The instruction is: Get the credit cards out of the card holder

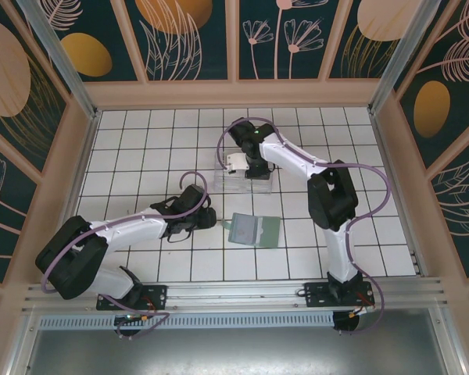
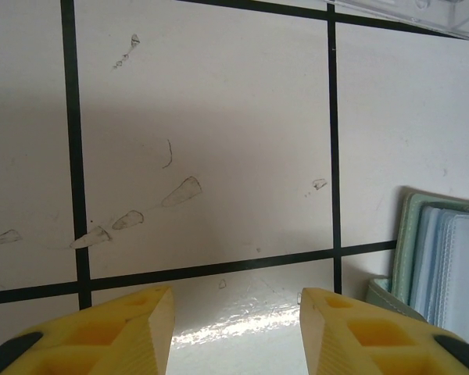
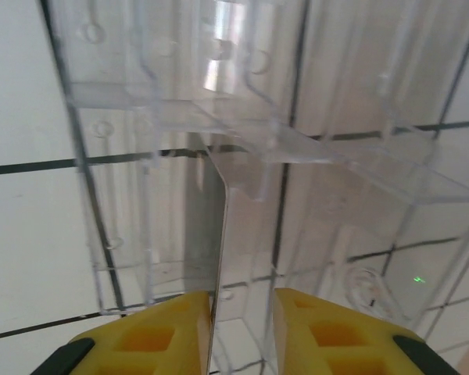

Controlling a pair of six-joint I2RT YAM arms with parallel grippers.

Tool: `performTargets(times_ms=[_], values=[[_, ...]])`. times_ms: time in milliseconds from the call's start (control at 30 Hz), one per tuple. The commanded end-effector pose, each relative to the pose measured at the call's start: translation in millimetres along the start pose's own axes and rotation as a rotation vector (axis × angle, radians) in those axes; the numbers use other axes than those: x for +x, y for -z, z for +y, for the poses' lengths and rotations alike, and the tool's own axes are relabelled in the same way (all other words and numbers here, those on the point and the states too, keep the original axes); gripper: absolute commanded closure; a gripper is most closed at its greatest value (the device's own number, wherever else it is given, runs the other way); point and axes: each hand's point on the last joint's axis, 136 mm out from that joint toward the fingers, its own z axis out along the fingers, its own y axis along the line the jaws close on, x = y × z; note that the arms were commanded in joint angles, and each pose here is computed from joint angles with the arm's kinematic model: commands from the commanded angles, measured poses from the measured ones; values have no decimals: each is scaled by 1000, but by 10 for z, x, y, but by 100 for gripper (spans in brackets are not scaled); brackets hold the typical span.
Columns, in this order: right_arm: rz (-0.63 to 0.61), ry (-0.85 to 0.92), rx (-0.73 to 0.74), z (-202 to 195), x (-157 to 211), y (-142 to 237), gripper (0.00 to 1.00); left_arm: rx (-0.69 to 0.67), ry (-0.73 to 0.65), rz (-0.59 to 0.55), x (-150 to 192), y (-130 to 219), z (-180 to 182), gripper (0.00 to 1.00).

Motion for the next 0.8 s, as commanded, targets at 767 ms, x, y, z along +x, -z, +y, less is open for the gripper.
performTargets(times_ms=[767], values=[[-351,-966,286,-388,131,954,71,201,-53,-22,-263,243,-544,60]])
